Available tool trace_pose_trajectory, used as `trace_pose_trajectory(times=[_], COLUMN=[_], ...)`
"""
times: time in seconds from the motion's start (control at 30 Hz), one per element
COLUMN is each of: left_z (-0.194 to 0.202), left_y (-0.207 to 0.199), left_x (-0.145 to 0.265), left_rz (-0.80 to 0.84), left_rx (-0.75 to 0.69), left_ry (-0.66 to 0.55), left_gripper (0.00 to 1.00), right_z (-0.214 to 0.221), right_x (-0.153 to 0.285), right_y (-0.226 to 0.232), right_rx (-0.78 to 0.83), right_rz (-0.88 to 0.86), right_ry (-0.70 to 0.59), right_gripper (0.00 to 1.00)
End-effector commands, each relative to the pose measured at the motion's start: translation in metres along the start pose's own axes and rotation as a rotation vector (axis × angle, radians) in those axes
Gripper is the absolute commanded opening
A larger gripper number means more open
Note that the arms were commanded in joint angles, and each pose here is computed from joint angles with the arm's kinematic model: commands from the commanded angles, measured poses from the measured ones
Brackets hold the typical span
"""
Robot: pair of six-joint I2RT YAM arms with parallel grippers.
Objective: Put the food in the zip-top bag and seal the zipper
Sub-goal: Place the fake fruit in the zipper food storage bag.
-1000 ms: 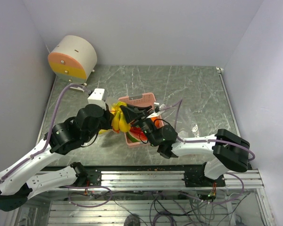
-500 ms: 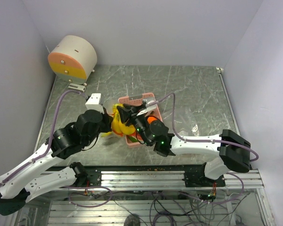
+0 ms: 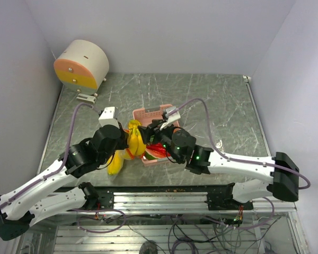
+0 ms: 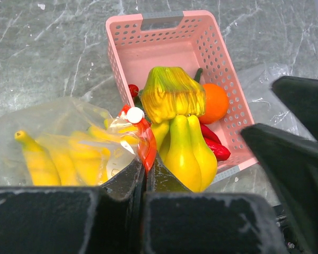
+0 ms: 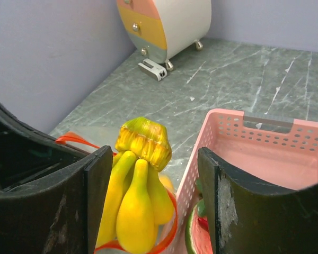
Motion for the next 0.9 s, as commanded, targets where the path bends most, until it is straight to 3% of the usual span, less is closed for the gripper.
trace_pose_trajectory(times=[0.0,0.3,0.5,0.67,0.87], left_z=[-0.013,-0.026,-0.026,-0.026,-0.025], left_y=[-0.01,-0.008,-0.007,-0.007,-0.004], left_x=[0.001,0.012,0.013,0.013,0.015], left_rz=[0.038,0.046,0.056,0.056,0.053], left_rx=[0.065,0.071,0.082,0.077,0.08], left_ry=[-0.065,-0.105,-0.114,-0.111,-0.113], left_gripper=[0.07,0.07,0.07,0.07,0.07], right_z=[-0.011,0.024,0.059,0.062,0.072], right_x=[0.021,0.047,0.049,0.043,0.04], right_y=[-0.012,-0.057,-0.068,-0.048,-0.041], right_rx=[-0.001,-0.061,-0.182,-0.214,-0.239], right_rz=[0.01,0.104,-0.037,-0.21,-0.257], right_ry=[0.014,0.166,0.305,0.329,0.359], right_gripper=[0.65,0.57,0.54,0.51,0.49])
Point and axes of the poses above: each gripper's point midway between its finger pads, its own x axis back along the fingers, its own y axis along the line the jaws close on, z = x × y, the point moved 6 cm from there along x, back along the fingers, and after that the axes turned 1 degree about -x, right-handed, at the moved point
